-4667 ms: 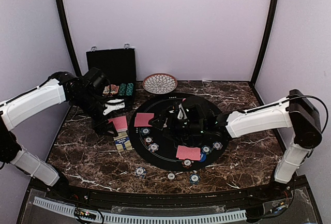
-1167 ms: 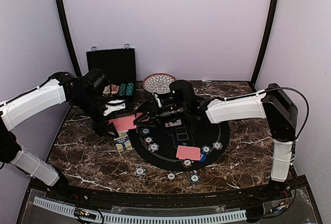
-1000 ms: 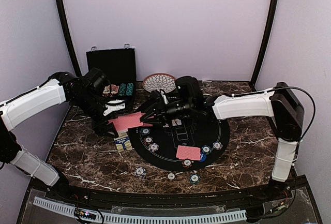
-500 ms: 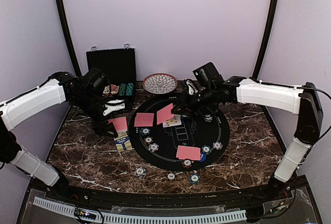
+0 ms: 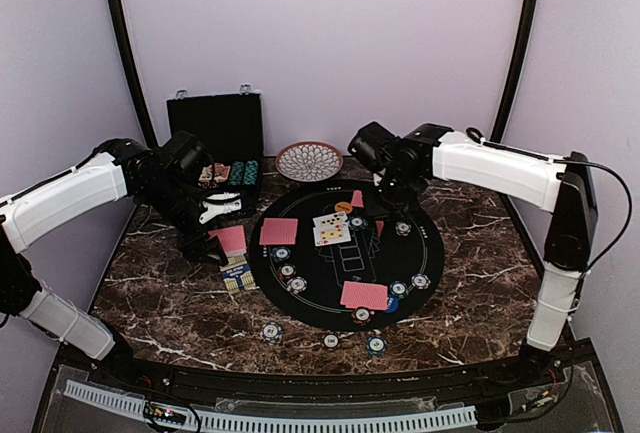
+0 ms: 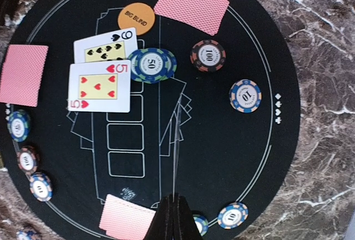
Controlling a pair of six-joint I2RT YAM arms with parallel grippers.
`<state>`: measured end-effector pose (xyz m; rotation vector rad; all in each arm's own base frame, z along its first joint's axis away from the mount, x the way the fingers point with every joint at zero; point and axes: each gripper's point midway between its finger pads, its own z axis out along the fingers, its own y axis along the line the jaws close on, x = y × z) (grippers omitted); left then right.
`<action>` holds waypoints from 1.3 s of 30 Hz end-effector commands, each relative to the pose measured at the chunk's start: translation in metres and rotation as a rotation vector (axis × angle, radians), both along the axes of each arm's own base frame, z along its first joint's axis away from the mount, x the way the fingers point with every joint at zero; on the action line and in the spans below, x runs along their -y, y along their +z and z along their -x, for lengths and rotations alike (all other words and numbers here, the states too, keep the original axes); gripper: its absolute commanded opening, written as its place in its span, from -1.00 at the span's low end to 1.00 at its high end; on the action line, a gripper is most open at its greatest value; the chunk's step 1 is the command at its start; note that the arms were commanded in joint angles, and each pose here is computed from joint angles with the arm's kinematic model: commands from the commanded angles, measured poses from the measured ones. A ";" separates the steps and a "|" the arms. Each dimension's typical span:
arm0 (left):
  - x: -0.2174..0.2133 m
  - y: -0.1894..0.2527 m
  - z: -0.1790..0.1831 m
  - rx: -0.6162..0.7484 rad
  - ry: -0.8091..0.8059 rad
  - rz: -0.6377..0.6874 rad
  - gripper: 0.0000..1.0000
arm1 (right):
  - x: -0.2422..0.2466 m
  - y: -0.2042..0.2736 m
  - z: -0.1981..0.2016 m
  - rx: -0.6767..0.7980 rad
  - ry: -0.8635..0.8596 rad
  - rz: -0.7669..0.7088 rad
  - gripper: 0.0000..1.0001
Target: Distribute texas hold em gaming equipment
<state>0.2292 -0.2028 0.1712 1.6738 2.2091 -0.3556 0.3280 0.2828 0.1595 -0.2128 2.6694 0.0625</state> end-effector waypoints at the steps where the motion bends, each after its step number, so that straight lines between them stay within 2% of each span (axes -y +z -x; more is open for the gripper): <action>1: -0.002 0.007 0.005 0.012 -0.011 0.015 -1.00 | 0.010 -0.002 -0.001 0.072 0.002 0.309 -1.00; 4: -0.002 0.007 0.005 0.013 -0.011 0.016 -1.00 | -0.002 -0.019 0.000 0.072 0.028 0.440 -1.00; 9: -0.002 0.008 0.006 0.015 -0.011 0.016 -1.00 | -0.032 -0.046 0.008 0.044 0.076 0.484 -1.00; 22: -0.002 0.008 0.006 0.017 -0.013 0.018 -1.00 | -0.107 -0.092 0.024 -0.054 0.182 0.301 -1.00; 28: -0.002 0.008 0.006 0.018 -0.013 0.018 -1.00 | -0.126 -0.104 0.024 -0.083 0.197 0.249 -1.00; 33: -0.003 0.006 0.006 0.016 -0.013 0.016 -1.00 | -0.136 -0.108 0.024 -0.099 0.199 0.189 -0.72; 39: -0.002 0.007 0.006 0.014 -0.012 0.020 -1.00 | -0.155 -0.095 0.016 -0.108 0.190 0.016 -0.28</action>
